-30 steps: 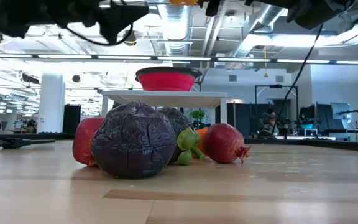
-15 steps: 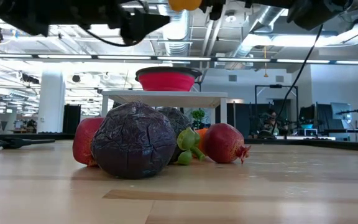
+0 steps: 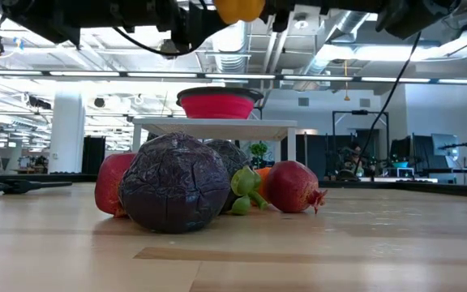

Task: Pick & Place Fruit
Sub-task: Put the yellow bell pepper into the red strainer bowl on the shelf

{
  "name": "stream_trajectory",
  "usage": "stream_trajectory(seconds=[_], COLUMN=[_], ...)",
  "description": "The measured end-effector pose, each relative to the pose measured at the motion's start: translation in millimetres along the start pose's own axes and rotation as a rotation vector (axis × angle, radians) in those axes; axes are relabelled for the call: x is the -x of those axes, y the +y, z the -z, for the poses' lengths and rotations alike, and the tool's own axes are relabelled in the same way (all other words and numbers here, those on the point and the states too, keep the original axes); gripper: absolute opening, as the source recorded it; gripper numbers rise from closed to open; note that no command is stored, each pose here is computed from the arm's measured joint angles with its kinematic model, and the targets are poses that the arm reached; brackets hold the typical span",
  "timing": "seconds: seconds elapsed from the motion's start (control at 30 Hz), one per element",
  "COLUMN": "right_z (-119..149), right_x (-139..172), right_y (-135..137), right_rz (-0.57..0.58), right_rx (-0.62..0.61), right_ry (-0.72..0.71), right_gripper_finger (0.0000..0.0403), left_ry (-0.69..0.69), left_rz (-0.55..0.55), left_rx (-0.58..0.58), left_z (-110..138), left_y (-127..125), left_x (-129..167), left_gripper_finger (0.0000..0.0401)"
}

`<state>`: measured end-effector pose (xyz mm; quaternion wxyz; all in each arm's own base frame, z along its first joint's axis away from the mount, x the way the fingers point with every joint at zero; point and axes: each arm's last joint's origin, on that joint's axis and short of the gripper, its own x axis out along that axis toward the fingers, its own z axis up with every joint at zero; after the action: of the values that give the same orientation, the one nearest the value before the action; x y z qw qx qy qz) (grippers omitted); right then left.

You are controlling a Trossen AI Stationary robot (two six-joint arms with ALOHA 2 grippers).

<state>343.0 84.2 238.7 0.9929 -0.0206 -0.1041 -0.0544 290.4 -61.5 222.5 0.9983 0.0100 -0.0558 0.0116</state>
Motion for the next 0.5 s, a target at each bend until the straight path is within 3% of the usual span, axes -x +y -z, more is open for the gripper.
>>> stream_trajectory(seconds=[0.33,0.5], right_z=[5.7,7.0], right_x=[-3.7,-3.0], right_y=[-10.6,-8.4], right_rz=[0.019,0.012], right_rx=[-0.070,-0.042], right_ry=[0.051,0.067], right_gripper_finger=[0.0323,0.0341], left_ry=[0.001,0.031], left_rz=[0.000,0.013], left_rx=[0.001,-0.009], left_z=[0.4,3.4], left_y=[0.3,-0.1], left_x=[0.2,0.2], left_gripper_finger=[0.0294,0.0292])
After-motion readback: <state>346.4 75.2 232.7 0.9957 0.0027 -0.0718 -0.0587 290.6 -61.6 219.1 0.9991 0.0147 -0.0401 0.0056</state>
